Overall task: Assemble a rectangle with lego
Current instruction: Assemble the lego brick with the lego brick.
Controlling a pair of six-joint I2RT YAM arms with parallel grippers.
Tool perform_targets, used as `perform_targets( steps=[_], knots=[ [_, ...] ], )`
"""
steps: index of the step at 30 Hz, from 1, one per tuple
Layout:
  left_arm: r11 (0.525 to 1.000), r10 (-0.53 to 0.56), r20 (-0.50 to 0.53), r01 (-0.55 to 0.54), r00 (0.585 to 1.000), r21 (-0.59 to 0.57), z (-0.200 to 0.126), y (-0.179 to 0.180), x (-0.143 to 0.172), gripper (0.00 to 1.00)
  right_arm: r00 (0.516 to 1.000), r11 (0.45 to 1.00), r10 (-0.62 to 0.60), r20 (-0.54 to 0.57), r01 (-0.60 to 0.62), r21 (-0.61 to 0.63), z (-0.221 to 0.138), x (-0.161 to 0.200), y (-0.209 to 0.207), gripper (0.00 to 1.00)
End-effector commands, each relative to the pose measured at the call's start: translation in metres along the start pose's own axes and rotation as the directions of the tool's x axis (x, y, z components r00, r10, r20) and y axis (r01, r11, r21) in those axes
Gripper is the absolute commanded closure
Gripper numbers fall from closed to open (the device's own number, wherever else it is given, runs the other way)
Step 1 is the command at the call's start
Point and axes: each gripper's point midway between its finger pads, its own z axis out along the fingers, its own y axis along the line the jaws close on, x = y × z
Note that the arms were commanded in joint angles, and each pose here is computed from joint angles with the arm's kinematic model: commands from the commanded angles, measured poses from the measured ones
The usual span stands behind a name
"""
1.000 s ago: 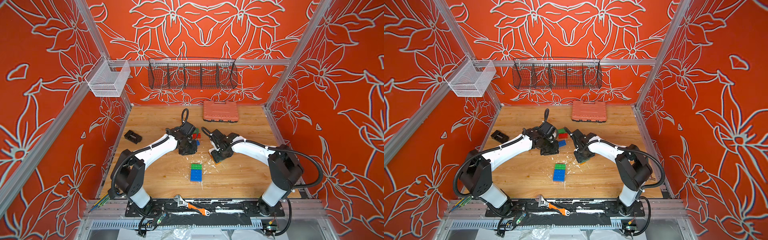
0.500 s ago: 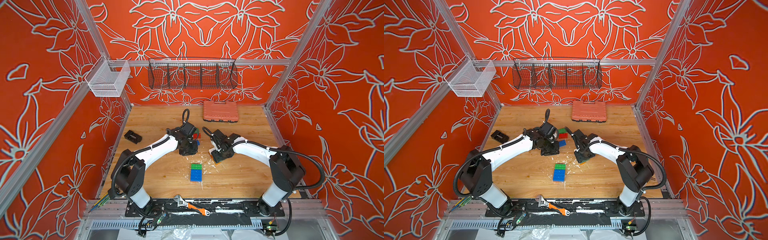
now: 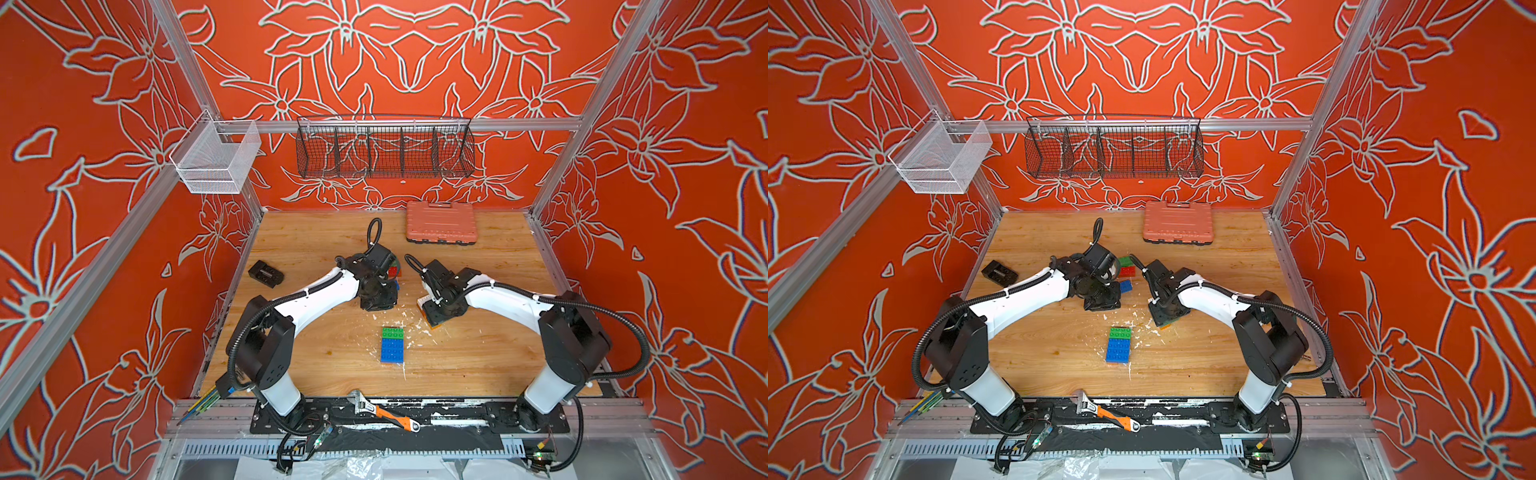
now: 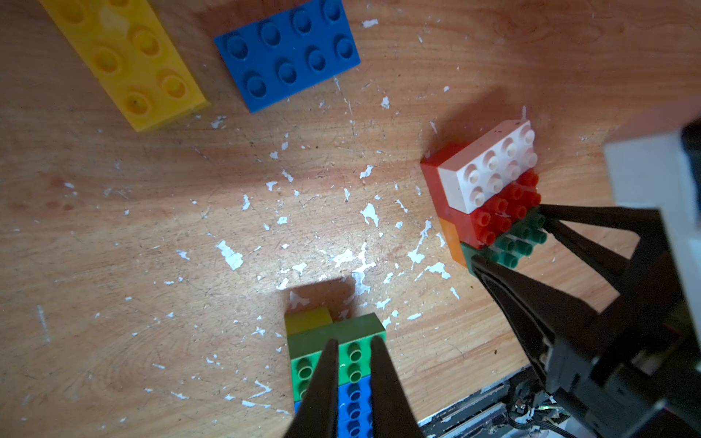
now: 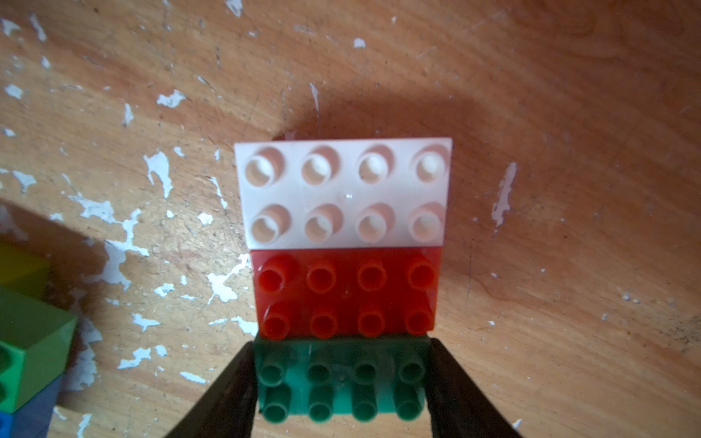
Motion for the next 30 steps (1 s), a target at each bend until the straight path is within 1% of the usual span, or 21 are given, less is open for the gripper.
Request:
perform_targets(
  steps=[1,3,6,10,12,15,18,23,26,30],
  knots=[
    [1.0,0.02,0.002,-0.02,1.0,0.006,-0.003,-0.007,-0.003,0.84,0.942,0.997,0.046,-0.333,-0.021,0.081,0.054,0.092,-0.019,0.73],
    [1.0,0.023,0.0,-0.023,1.0,0.007,-0.003,-0.008,-0.003,0.84,0.941,0.997,0.039,-0.336,-0.012,0.08,0.053,0.091,-0.019,0.73],
    [1.0,0.026,0.0,-0.026,1.0,0.003,-0.004,-0.008,-0.004,0.84,0.929,0.997,0.035,-0.369,-0.007,0.078,0.053,0.096,-0.019,0.73],
    [1.0,0.029,0.003,-0.029,1.0,0.001,-0.004,-0.008,-0.004,0.84,0.932,0.997,0.043,-0.361,-0.018,0.073,0.05,0.101,-0.02,0.74],
    [0.999,0.032,0.001,-0.032,0.999,0.005,-0.003,-0.009,-0.003,0.84,0.942,0.996,0.038,-0.333,-0.011,0.083,0.041,0.094,-0.023,0.74],
    [0.999,0.036,-0.003,-0.036,0.999,0.003,-0.001,-0.01,-0.003,0.84,0.955,0.985,0.025,-0.295,0.027,0.169,0.026,0.079,-0.038,0.76],
    [0.999,0.037,-0.004,-0.037,0.999,0.004,0.0,-0.011,-0.003,0.84,0.961,0.983,-0.014,-0.276,0.063,0.171,0.021,0.066,-0.037,0.76],
    [0.999,0.035,0.0,-0.035,0.999,0.001,-0.001,-0.01,-0.004,0.84,0.962,0.981,-0.037,-0.271,0.086,0.172,0.023,0.063,-0.038,0.76],
    [0.999,0.033,-0.002,-0.033,0.999,-0.002,-0.001,-0.009,-0.003,0.84,0.965,0.969,-0.035,-0.259,0.096,0.229,0.019,0.062,-0.043,0.76],
    [0.999,0.038,-0.004,-0.038,0.999,-0.005,0.0,-0.009,-0.003,0.84,0.959,0.976,-0.004,-0.284,0.065,0.208,0.026,0.074,-0.039,0.75]
  ],
)
